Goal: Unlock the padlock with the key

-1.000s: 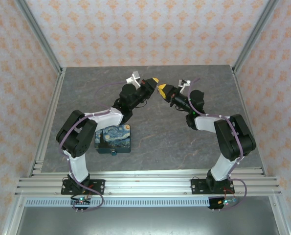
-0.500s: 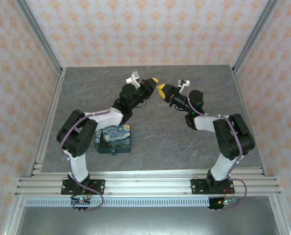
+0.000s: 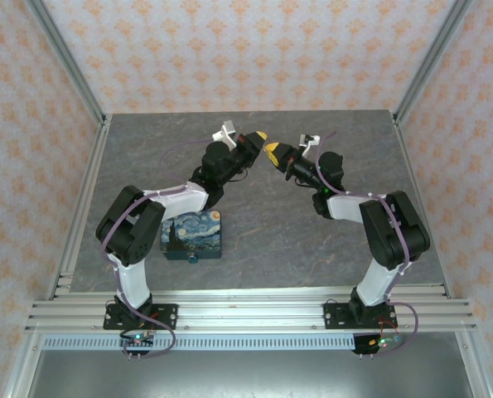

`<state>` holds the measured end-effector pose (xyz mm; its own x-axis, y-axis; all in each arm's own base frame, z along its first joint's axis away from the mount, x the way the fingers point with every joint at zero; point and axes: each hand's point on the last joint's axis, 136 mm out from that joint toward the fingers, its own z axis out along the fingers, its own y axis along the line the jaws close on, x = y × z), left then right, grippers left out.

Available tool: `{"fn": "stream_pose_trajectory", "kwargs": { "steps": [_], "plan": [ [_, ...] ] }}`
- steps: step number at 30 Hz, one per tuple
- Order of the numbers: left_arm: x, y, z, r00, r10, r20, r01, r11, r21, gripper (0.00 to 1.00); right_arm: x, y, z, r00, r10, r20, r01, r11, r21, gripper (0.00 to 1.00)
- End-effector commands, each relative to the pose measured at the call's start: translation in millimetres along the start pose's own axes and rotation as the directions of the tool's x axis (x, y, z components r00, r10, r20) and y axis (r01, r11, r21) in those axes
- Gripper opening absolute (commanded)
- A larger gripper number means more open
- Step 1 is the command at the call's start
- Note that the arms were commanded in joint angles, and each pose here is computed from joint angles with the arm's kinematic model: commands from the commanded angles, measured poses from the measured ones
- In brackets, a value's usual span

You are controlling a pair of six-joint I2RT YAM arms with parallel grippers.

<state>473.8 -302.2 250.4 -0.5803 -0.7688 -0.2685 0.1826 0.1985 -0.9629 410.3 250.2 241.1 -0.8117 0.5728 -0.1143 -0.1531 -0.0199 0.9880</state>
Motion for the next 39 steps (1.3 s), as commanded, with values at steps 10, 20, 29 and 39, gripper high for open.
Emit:
{"fn": "stream_pose_trajectory", "kwargs": {
  "steps": [10, 20, 29, 39],
  "plan": [
    [-5.5, -7.7, -7.8, 1.000, -0.004, 0.027, 0.003, 1.000, 0.028, 0.00, -10.1, -0.3, -8.8, 0.998, -0.024, 0.066, 0.024, 1.000, -0.002, 0.00],
    [-9.4, -8.2, -6.0, 1.000, -0.012, -0.001, 0.012, 1.000, -0.006, 0.20, -4.9, -3.5, -10.8, 0.999, -0.032, 0.043, 0.032, 0.999, 0.007, 0.00],
    [-31.6, -0.3, -42.1, 1.000, 0.026, -0.006, -0.027, 0.991, -0.128, 0.65, 3.8, -15.0, -20.5, 0.999, -0.028, 0.037, 0.026, 0.999, 0.044, 0.00],
    [-12.7, 63.4, -166.6, 0.950, 0.159, -0.267, -0.295, 0.731, -0.615, 0.80, 20.5, -28.8, -41.7, 1.000, -0.014, 0.026, 0.011, 0.995, 0.103, 0.00]
  ]
}}
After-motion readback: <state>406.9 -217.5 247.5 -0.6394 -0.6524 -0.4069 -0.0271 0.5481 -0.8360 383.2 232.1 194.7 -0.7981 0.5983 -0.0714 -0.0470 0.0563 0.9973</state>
